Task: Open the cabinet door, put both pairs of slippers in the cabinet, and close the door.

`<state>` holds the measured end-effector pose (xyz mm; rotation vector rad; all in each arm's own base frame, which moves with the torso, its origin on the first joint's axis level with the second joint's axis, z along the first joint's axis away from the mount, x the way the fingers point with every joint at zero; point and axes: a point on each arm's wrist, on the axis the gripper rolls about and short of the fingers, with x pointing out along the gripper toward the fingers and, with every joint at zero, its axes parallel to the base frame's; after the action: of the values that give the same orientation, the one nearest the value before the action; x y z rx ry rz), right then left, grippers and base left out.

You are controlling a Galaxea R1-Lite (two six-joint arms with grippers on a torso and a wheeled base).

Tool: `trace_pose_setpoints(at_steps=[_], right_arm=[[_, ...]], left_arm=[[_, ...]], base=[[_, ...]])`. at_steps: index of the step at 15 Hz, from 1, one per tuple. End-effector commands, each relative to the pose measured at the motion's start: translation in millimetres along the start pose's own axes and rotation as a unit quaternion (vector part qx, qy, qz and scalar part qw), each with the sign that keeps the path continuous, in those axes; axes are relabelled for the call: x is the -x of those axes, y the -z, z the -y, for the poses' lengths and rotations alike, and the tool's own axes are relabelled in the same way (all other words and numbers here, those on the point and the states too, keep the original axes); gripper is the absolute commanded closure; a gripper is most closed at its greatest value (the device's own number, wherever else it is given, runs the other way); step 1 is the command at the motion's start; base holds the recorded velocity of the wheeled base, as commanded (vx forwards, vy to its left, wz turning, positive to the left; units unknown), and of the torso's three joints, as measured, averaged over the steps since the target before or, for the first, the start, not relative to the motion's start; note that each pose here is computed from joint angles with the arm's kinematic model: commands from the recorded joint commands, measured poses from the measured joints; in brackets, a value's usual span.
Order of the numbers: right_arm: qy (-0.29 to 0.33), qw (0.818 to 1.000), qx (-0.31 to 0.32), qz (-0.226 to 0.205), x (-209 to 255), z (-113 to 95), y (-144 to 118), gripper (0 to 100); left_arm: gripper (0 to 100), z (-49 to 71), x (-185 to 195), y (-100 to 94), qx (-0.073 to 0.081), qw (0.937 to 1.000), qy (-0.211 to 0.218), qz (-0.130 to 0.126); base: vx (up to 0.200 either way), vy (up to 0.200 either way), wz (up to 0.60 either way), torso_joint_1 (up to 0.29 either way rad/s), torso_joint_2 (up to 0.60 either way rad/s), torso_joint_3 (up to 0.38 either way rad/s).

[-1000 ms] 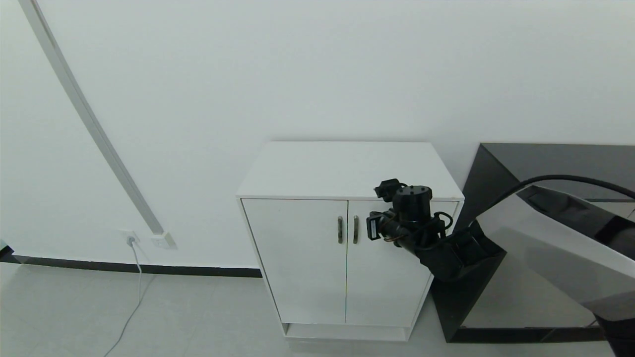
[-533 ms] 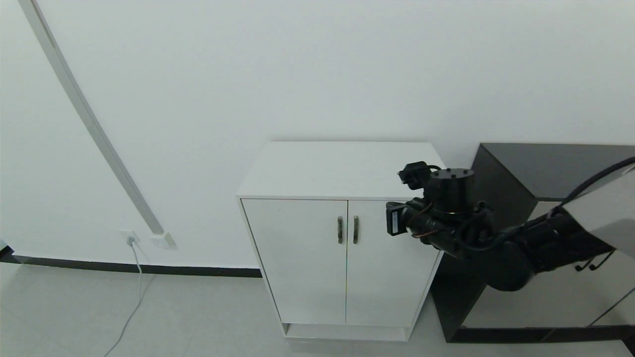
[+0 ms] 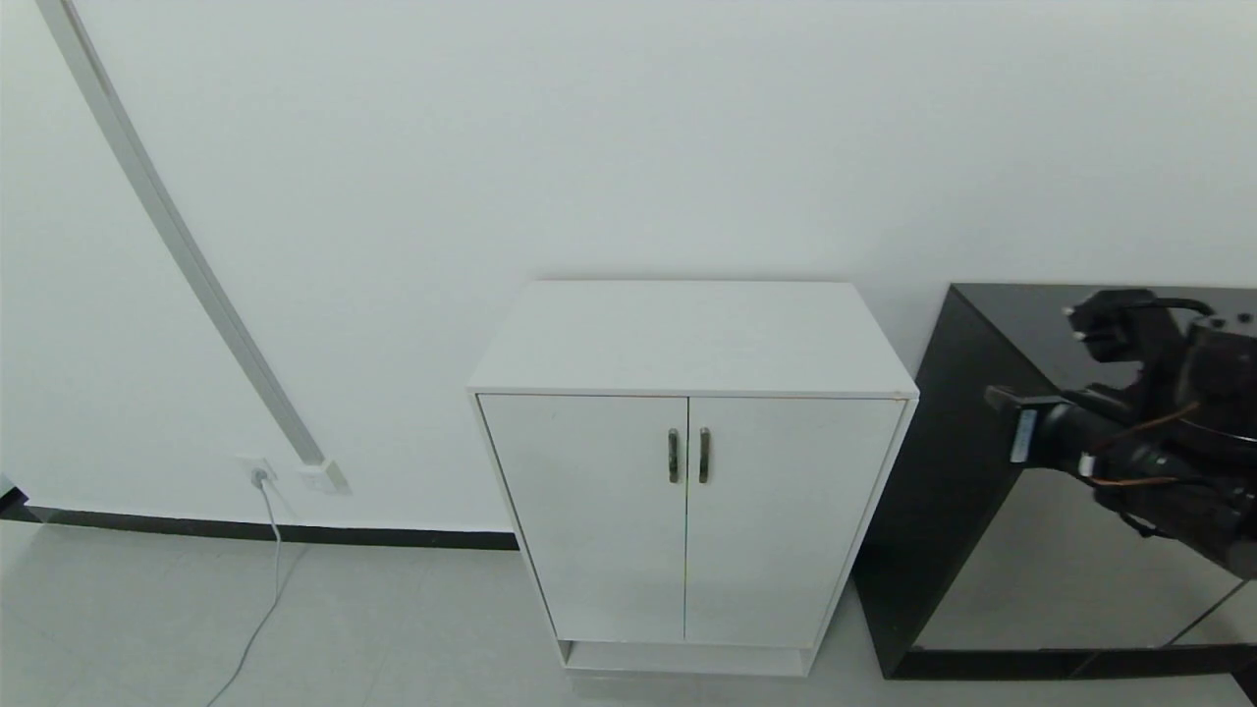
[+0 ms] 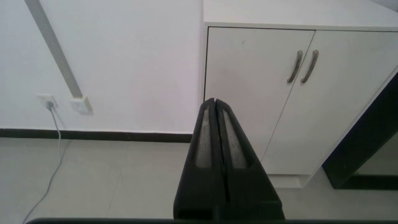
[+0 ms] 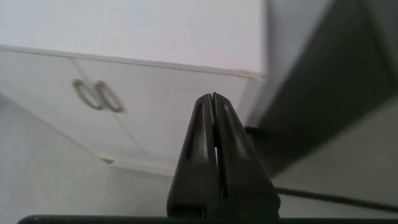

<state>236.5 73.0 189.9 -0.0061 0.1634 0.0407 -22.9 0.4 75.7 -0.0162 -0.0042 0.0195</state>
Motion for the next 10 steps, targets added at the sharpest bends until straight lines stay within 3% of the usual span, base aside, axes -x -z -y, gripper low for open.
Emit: trace_pose_setpoints(at_steps=[1,4,8,10], right_arm=[[0.094,0.995,-0.003,0.025,61,54,9,100],[0.133,0.991,0.000,-0.001,100,72,44,100],[0.097,0.994,0.013,-0.055,130,69,90,100],[0.078,0.994,0.009,-0.074,140,68,100,100]], left_arm=[[100,0.0,0,-0.1,0.000,1.0000,0.000,0.000],[100,0.0,0,-0.1,0.000,1.0000,0.000,0.000],[100,0.0,0,-0.1,0.001,1.0000,0.000,0.000],[100,0.0,0,-0.1,0.001,1.0000,0.000,0.000]], base=[[0.000,0.000,0.00,0.000,0.00,0.000],[0.000,0.000,0.00,0.000,0.00,0.000],[0.000,0.000,0.00,0.000,0.00,0.000],[0.000,0.000,0.00,0.000,0.00,0.000]])
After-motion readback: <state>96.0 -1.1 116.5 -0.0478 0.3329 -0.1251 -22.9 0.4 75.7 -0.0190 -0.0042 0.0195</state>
